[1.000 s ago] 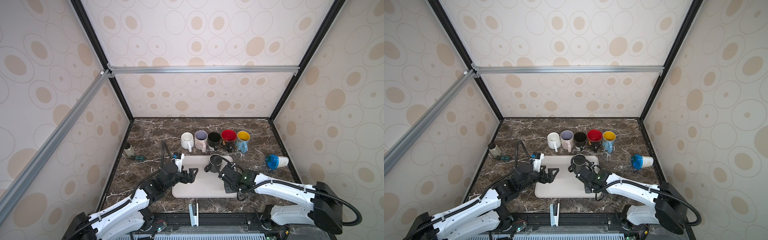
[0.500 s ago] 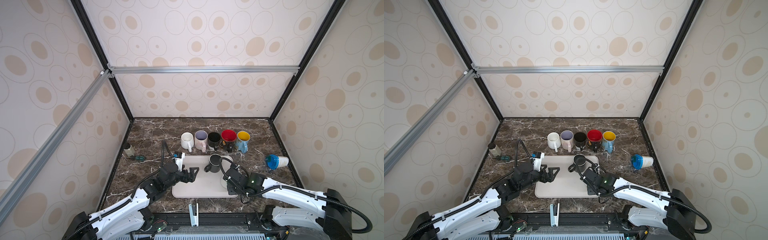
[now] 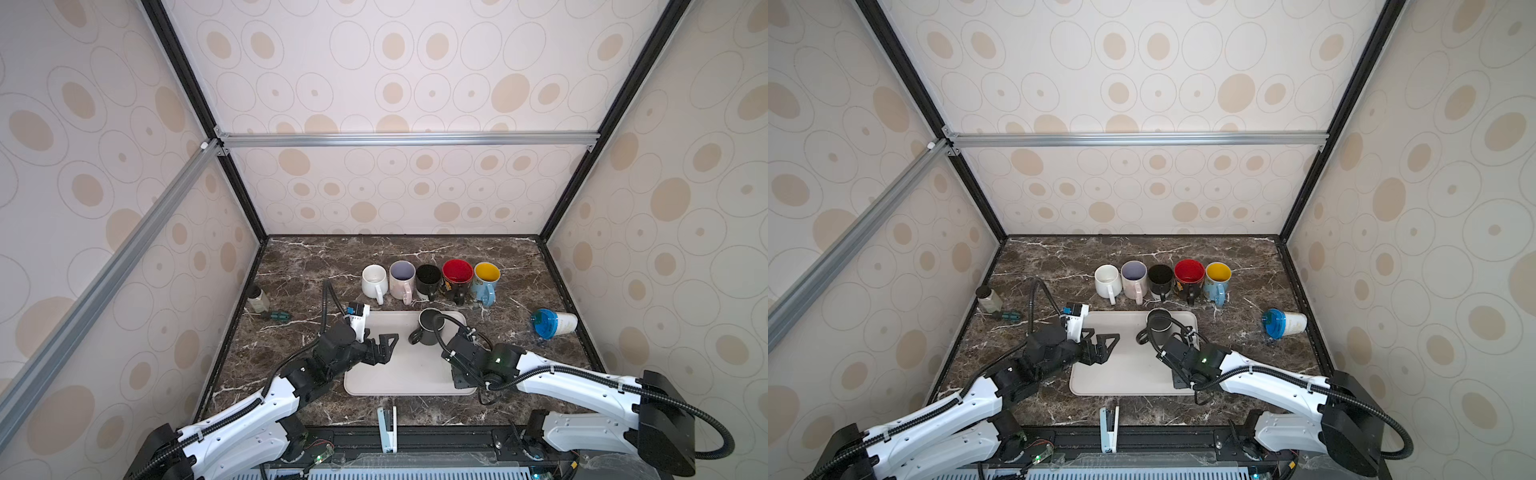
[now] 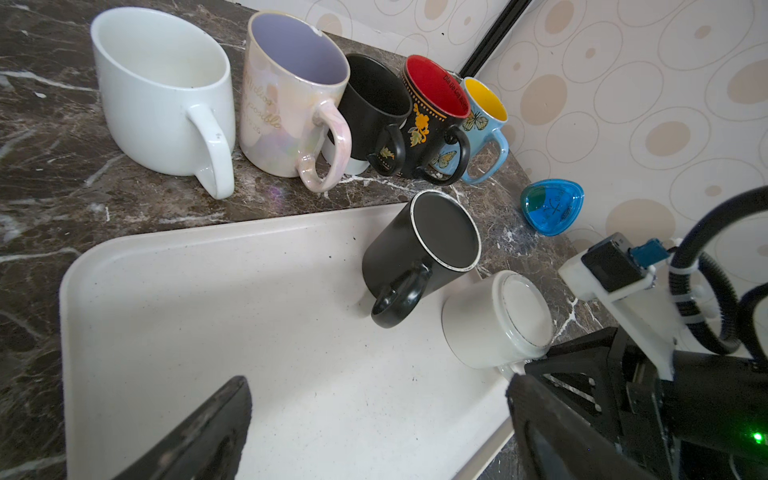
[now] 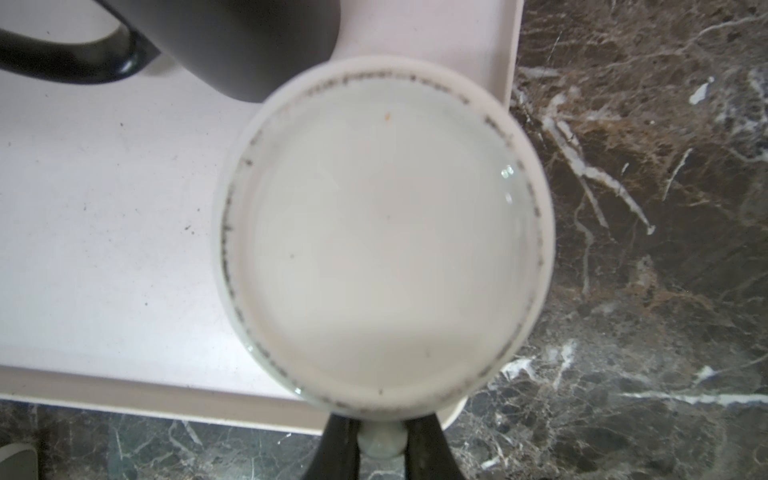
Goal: Turn the mug right side up
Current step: 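Close the right gripper on the mug's base and lift it toward the left gripper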
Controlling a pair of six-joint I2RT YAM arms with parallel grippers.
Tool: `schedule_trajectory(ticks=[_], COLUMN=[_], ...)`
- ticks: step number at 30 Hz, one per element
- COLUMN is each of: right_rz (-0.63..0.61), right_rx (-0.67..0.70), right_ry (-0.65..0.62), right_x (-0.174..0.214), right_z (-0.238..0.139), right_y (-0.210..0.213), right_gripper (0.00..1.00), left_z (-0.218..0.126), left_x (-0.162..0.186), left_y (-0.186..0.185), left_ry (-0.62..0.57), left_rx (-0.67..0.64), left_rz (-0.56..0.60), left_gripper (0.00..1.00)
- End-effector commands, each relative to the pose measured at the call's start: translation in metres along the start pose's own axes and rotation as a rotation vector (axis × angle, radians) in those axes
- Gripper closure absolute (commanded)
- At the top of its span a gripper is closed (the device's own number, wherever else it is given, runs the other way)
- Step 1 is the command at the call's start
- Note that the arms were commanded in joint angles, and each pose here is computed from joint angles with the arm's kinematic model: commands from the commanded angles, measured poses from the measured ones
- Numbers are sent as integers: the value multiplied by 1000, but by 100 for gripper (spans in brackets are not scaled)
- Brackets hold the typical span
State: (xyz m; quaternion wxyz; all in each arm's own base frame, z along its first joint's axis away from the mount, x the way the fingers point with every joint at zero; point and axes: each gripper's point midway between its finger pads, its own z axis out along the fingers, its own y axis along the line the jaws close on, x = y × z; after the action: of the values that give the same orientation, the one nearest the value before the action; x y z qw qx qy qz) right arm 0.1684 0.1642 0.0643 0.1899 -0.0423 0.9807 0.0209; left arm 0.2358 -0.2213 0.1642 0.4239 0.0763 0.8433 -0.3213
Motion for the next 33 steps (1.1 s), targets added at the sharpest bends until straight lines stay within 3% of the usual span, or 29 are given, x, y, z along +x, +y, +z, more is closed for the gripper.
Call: schedule_trajectory(ticks=[1, 6, 9, 12, 16, 26, 33], right_rz=[11, 5, -10, -24, -27, -18, 26], right_rx=[35, 49, 53, 67, 72, -9, -184], right_ry=[21, 19, 20, 30, 38, -43, -182], right_x=[7, 4, 0, -2, -3, -16, -34], right_z=[6, 7, 8, 11, 15, 0, -37], right_y=[-5, -4, 1, 3, 6, 21, 33], right_gripper=[100, 85, 83, 86, 100, 100, 100], left_z=[-5, -5, -5, -7, -10, -6, -6], left_x=[-9, -6, -5, -4, -4, -9, -10], left_y=[-4, -2, -1, 0, 0, -11, -10], left_ry=[-34, -26, -24, -28, -33, -74, -86], left_rx=[19, 13, 14, 11, 13, 85, 86], left_rz=[-18, -16, -19, -19, -16, -30, -36], left_gripper=[3, 3, 3, 3, 3, 3, 4])
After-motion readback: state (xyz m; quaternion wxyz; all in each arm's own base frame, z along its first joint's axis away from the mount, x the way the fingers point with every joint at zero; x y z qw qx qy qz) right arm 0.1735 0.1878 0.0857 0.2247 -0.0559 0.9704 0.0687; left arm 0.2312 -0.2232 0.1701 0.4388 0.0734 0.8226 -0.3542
